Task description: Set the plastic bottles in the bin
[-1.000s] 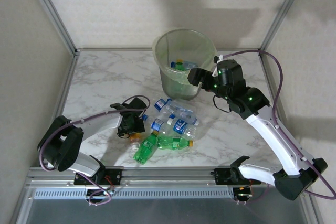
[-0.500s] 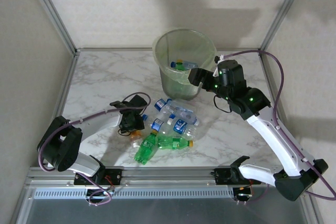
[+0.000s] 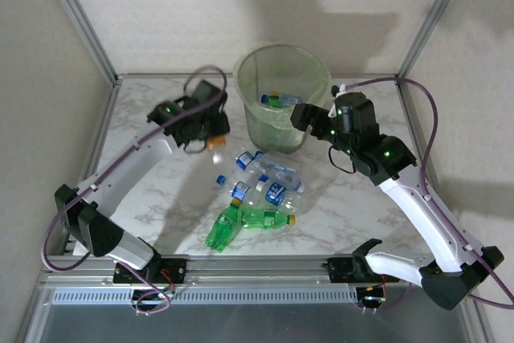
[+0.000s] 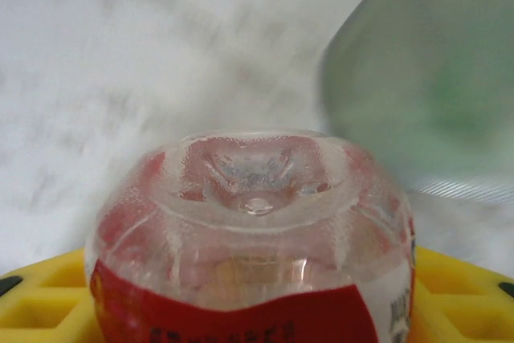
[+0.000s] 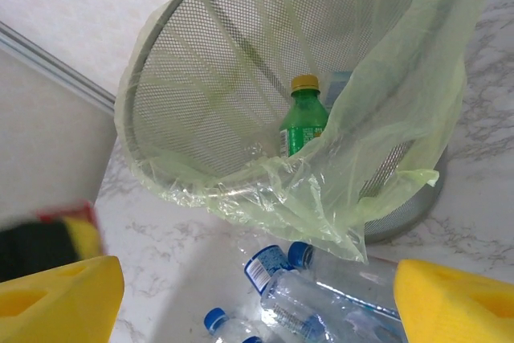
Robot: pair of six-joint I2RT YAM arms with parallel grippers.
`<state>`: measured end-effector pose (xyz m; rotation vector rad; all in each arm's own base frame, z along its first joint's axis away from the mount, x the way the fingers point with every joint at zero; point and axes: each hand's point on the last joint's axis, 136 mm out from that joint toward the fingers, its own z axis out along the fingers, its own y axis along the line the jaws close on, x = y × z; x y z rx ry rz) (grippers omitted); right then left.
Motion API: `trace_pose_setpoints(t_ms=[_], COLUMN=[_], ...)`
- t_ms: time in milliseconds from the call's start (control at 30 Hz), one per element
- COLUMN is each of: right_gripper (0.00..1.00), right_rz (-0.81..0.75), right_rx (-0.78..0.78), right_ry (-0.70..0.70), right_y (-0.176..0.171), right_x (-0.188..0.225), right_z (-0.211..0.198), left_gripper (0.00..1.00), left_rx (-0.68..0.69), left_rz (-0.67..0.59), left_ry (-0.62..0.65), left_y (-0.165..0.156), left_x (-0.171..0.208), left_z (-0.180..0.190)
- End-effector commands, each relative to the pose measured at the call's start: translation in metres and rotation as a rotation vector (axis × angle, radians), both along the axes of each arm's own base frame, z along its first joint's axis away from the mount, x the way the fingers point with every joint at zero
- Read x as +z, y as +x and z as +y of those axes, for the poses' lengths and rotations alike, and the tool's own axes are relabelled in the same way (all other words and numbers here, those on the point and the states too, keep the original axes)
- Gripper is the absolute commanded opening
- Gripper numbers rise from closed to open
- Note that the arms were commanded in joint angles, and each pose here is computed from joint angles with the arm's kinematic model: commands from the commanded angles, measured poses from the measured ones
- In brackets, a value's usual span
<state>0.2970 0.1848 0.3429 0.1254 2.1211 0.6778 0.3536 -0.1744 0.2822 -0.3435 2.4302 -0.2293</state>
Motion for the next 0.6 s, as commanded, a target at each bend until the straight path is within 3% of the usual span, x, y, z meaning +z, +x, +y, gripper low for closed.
trace_pose_setpoints(t_ms=[0,200,333,567], right_gripper=[0.87,0.87,0.87,0.87], right_rz=[-0.052,-0.054,-0.046,-0.014], right_rx=[-0.012,-0.016,-0.016,-0.042], right_ry=[0.010,0.006,0.007,-0.016], right_y=[-0.002,-0.004,-0.006,-0.018], right_x=[0.022,0.025,0.027,0.020], right_z=[-0.004,-0.007,-0.008,-0.021], left_gripper=[0.55,0.55,0.54,0.55], left_rx=[-0.014,-0.074,-0.101,-0.105], left_rz=[-0.030,-0.187,-0.251,-0.256], left_ry=[0.077,-0.209,-0.414,-0.565], left_y=[0.016,0.067,0.096,0.135], left_x=[0.041,0.109,0.121,0.104], left_z=[0.003,-0.063,-0.104,-0.139])
